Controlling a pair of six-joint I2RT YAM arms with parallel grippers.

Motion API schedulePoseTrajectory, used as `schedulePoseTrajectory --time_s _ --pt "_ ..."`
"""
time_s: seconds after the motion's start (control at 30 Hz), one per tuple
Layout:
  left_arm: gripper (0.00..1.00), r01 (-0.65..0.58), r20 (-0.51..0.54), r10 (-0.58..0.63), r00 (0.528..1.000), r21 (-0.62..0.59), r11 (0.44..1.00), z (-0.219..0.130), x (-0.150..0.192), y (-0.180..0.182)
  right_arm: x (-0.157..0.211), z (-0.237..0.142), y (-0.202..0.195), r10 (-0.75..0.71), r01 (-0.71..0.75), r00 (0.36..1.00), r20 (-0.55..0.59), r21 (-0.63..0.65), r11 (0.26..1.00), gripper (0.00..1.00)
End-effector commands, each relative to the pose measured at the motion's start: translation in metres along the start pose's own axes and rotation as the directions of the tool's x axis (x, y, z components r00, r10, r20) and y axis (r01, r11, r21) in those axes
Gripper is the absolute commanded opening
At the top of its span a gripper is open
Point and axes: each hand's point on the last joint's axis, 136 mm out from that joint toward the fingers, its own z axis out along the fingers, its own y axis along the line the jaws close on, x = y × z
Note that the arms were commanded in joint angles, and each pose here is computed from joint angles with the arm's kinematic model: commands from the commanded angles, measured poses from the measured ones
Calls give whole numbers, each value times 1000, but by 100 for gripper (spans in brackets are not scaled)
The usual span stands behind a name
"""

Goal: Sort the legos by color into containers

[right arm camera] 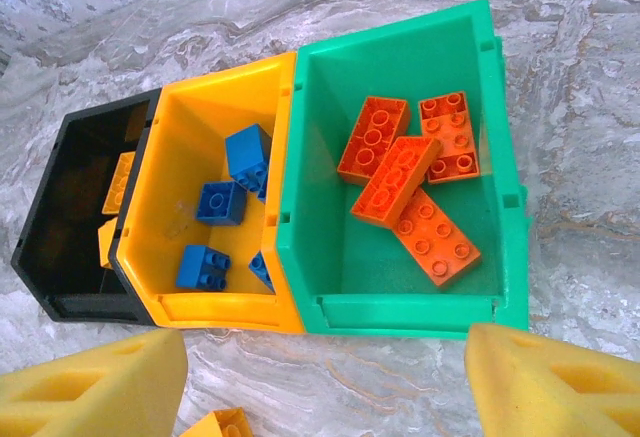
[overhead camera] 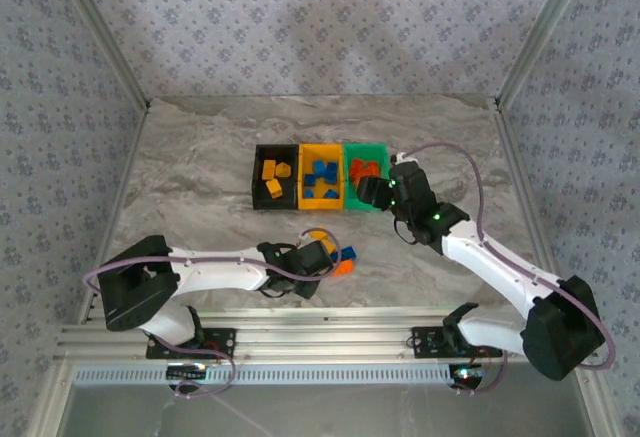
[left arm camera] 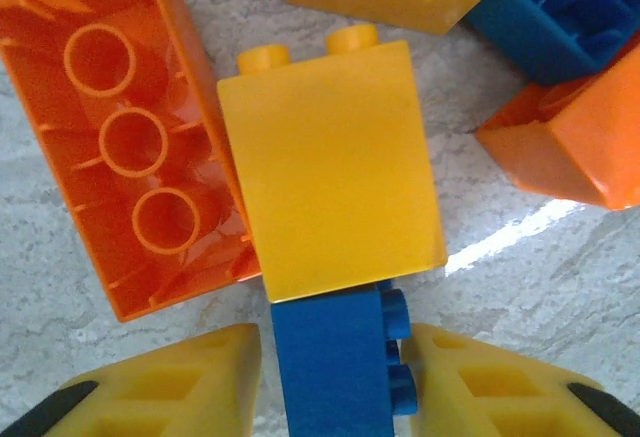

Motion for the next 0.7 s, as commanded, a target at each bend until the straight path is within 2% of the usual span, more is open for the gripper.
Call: schedulePoseTrajectory --time_s 0.0,0.13,0.2,0.53,0.67 --pt "39 -2 17 2 1000 2 1000 -5 -5 -4 -2 -3 -7 21 -21 1000 19 20 1000 76" --pt "50 -6 15 6 1000 -10 1000 0 -4 -3 0 -1 -8 22 -23 1000 16 16 1000 76" --pt "50 -11 24 11 1000 -15 1000 1 -5 -2 1 -1 -9 21 -21 1000 15 17 1000 76" --pt "26 12 63 -13 998 9 1000 -17 -7 -2 3 -4 -15 23 -24 999 23 32 999 76" --pt "24 47 124 -52 991 40 998 -48 -15 1 3 -4 -15 50 -51 998 26 23 998 76"
